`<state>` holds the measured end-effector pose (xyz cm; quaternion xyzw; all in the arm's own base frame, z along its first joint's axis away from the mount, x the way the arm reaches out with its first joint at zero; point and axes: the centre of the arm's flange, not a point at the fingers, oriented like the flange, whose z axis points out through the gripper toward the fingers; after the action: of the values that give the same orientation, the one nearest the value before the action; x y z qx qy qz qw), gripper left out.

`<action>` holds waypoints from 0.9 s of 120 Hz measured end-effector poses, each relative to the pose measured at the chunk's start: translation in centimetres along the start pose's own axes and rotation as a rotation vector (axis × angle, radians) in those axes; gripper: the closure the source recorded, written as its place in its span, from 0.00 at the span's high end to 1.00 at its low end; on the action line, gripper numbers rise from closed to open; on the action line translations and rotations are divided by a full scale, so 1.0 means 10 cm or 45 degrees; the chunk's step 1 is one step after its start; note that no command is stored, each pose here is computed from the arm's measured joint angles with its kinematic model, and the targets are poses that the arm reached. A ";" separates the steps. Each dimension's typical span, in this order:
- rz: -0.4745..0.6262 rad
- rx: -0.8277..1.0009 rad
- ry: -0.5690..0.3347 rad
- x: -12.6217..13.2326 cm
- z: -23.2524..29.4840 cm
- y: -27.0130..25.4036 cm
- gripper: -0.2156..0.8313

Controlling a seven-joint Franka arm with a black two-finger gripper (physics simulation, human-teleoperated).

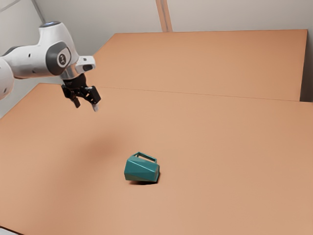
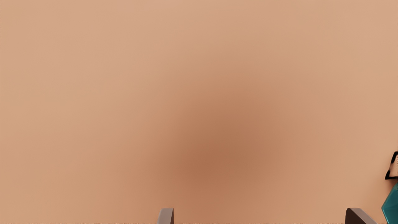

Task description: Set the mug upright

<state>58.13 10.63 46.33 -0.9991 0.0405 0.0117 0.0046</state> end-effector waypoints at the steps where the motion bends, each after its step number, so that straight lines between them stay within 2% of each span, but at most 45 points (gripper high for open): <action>1: -0.001 0.000 0.001 -0.01 0.00 0.00 0.79; 28: -0.086 -0.134 0.081 -0.27 -0.17 -0.09 0.79; 53: -0.278 -0.460 0.043 -0.67 0.31 -0.06 0.79; 70: -0.354 -0.597 0.012 -0.76 0.57 0.04 0.79; 108: -0.416 -0.795 -0.070 -0.80 1.02 0.50 0.79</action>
<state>49.54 6.39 36.26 -0.9449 -0.1254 0.0494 -0.2983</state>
